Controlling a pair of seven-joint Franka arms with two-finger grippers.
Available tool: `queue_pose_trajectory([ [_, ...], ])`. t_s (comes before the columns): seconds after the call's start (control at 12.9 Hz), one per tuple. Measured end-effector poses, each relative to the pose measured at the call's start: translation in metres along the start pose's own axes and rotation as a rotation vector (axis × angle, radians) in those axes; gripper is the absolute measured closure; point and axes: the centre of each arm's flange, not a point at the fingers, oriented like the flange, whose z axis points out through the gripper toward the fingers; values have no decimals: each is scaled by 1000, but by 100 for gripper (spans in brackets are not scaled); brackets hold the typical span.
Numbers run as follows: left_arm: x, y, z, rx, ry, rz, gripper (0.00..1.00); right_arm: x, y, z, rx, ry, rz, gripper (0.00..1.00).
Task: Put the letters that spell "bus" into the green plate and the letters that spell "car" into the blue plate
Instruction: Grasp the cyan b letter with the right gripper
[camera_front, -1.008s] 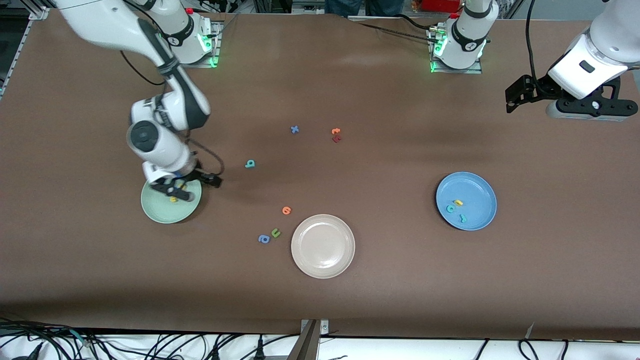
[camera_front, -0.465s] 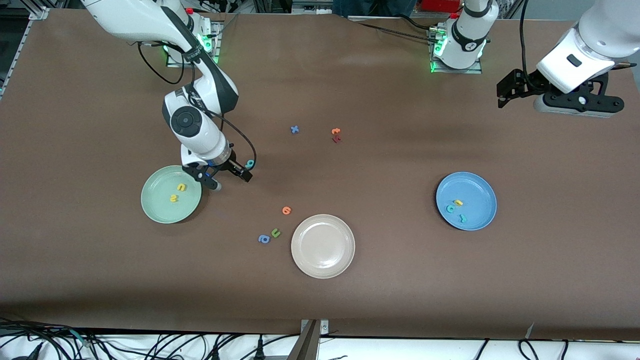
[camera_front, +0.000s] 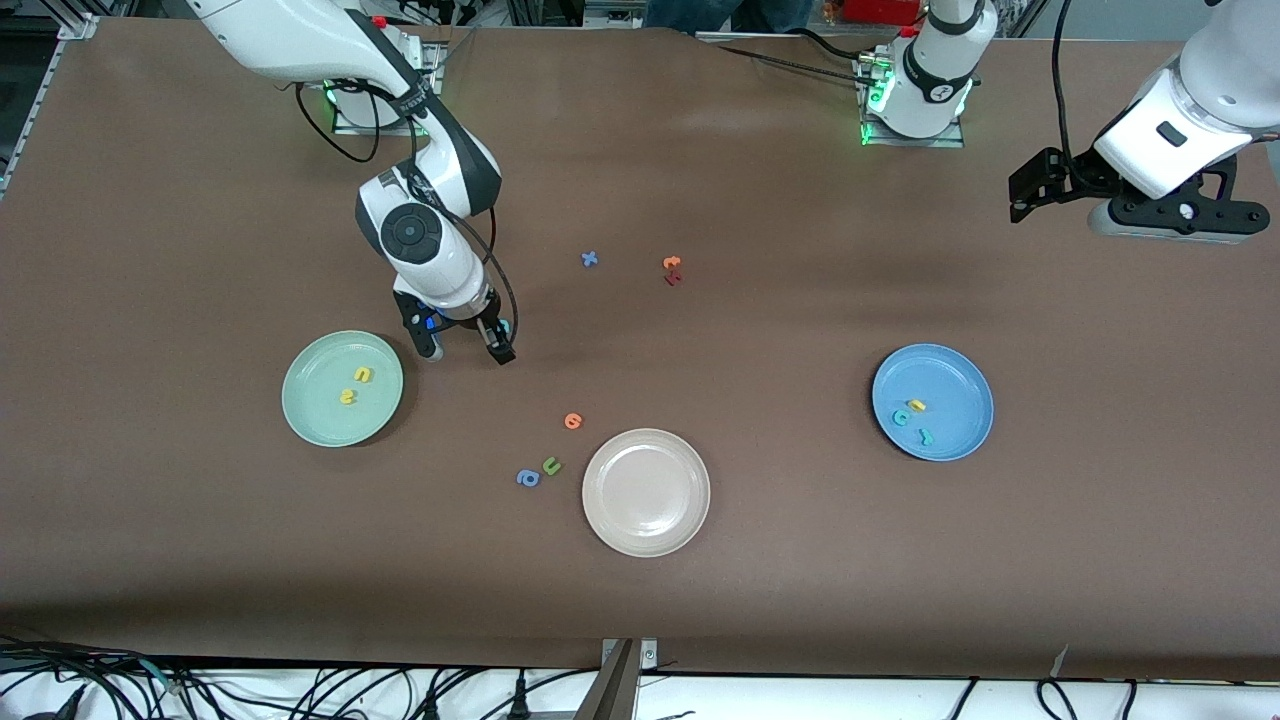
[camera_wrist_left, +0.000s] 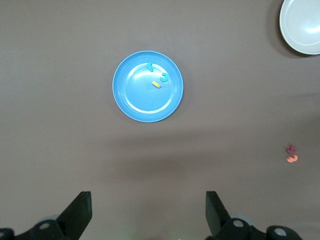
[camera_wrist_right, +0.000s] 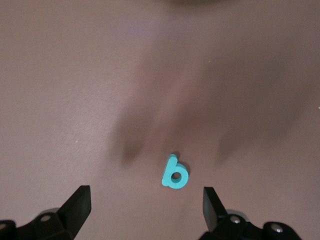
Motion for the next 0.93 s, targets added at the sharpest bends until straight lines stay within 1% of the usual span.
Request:
queue_pose_trajectory([
  [0.08,0,1,0,1,1,3,0,2,2,5,-10,-1,9,1],
  [0.16,0,2,0,1,1,3,0,4,3,11,-20,-2,16,5],
  [0.54,0,1,0,1,0,2,0,5,8,32,-56,-10,53,9],
  [0.62,1,1,-1,0,1,2,0,5,9,34,-61,-11,64,12],
  [0.78,3,1,0,0,1,1,0,5,10,38,-67,-12,71,14],
  [0.85,6,1,0,-1,2,-1,0,5,10,40,-69,-13,73,19],
  [0.93,8,0,0,-2,2,-3,0,5,10,41,-66,-15,73,19],
])
